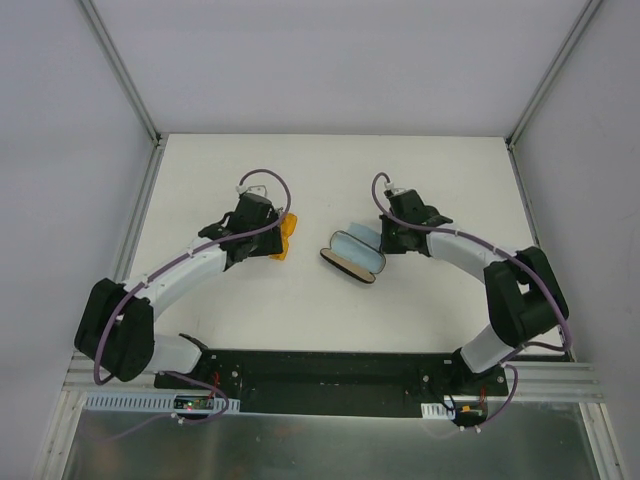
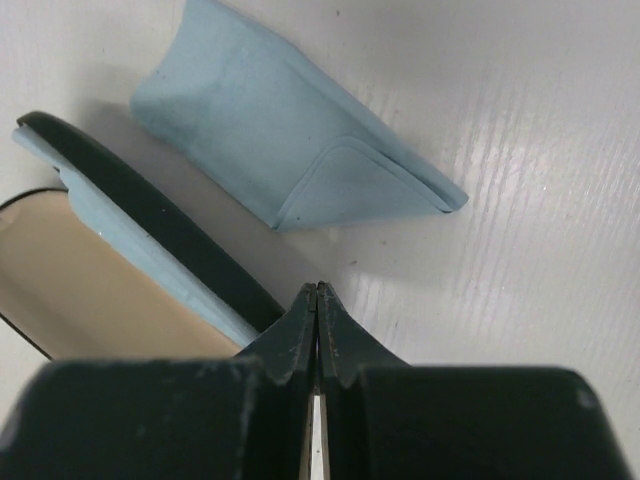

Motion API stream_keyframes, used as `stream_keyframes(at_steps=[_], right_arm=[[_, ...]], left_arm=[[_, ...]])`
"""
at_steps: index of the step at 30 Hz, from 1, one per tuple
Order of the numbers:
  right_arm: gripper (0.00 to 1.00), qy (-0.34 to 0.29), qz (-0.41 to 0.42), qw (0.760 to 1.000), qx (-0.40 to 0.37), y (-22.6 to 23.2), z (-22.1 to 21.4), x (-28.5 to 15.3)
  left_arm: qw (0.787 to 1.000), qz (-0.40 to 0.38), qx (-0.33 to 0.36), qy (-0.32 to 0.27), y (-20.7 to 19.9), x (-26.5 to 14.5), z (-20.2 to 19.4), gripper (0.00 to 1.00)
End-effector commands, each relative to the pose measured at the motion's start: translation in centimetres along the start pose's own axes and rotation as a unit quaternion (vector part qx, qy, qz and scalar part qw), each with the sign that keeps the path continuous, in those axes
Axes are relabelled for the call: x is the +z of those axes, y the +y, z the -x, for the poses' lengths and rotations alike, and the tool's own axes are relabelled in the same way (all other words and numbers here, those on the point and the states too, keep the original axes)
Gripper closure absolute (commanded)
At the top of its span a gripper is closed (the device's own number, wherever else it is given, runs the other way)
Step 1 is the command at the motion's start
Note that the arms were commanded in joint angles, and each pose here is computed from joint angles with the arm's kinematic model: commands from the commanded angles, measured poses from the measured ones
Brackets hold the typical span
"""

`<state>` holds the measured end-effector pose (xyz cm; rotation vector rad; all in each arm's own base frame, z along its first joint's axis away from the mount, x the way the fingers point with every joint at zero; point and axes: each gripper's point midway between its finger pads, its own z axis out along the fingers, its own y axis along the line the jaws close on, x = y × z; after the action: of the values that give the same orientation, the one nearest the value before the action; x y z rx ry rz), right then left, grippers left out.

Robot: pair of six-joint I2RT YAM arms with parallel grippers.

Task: Organize the sunglasses
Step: Rotate the opened sunglasses case at the center of the board, then pick up the sunglasses from the center of the board.

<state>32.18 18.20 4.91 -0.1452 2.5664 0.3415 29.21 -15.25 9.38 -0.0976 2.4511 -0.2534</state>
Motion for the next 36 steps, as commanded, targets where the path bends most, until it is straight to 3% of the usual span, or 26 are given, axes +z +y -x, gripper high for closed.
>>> stream_keyframes(at_steps=[1, 15, 36], right_arm=[[0.99, -0.020, 0.014, 1.000, 0.004, 0.9, 0.3, -1.7], [0.99, -0.019, 0.021, 1.000, 0.003, 1.2, -1.6, -2.8], [0.99, -0.018, 0.041, 0.999, 0.000, 2.3, -3.2, -3.9]], left_arm=[[1.000, 0.006, 0.006, -0.028, -0.6, 0.6, 3.0, 0.41], [0.998, 0.021, 0.053, -0.009, -1.9, 5.1, 6.2, 0.51], [0.995, 0.038, 0.087, 0.040, -1.9, 9.8, 4.9, 0.63]])
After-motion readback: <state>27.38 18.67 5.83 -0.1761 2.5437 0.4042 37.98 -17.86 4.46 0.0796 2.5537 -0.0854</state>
